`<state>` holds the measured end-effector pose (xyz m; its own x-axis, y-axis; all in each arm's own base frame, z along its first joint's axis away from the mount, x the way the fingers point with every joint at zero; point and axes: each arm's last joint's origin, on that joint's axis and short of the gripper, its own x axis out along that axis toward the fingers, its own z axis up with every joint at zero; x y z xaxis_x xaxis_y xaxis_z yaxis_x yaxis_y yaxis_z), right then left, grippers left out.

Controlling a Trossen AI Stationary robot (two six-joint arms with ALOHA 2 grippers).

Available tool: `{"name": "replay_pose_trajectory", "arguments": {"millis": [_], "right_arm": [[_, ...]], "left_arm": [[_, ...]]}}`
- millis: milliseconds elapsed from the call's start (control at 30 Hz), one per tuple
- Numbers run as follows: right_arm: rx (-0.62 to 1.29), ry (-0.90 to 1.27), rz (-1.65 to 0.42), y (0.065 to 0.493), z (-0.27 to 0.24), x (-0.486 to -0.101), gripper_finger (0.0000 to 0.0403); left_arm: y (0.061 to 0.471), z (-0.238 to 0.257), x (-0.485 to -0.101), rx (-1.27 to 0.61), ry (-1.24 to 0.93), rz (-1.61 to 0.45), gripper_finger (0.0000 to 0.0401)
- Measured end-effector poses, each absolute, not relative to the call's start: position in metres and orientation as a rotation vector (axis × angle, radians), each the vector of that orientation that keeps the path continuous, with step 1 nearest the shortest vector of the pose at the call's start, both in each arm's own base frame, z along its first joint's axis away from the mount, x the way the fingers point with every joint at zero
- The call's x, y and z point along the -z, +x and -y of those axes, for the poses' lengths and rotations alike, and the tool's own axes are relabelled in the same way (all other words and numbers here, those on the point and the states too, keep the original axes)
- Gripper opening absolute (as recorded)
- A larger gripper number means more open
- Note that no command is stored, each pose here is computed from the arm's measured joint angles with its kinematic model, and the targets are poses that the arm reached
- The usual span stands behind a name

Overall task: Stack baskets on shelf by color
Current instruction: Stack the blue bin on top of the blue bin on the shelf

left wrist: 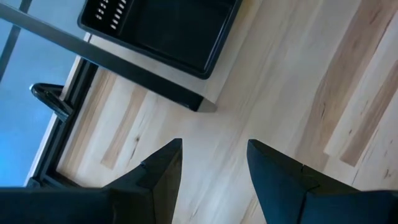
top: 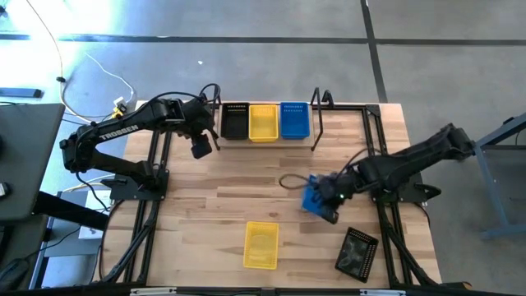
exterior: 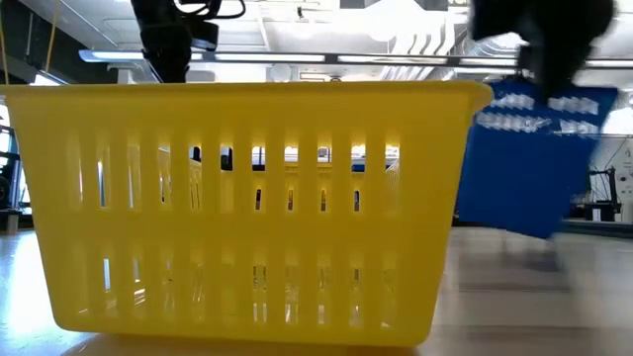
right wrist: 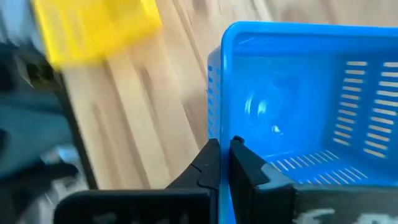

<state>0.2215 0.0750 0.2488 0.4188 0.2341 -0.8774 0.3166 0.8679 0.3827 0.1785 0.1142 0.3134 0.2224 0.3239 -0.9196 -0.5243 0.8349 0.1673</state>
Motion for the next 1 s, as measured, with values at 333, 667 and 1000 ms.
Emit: {"name": "replay_pose_trajectory", "arguments": {"millis": [333,667,1000], "right_arm": [[0.051,0.621,-0.798,0.256,-0.038,-0.292,0.0001],[0.138,0.419,-0.516,0.270,0.007,-0.340,0.0000],[0.315,-0.022,-0.444,0.266,0.044,-0.370,0.0000]], "left_arm": [[0.179,-0.115,-0.314,-0.589,-0.184,-1.203,0.0172],[0.179,-0.115,-0.314,-0.582,-0.178,-1.206,0.0172],[0.179,-0.115,-0.314,-0.616,-0.227,-1.190,0.0172]]}}
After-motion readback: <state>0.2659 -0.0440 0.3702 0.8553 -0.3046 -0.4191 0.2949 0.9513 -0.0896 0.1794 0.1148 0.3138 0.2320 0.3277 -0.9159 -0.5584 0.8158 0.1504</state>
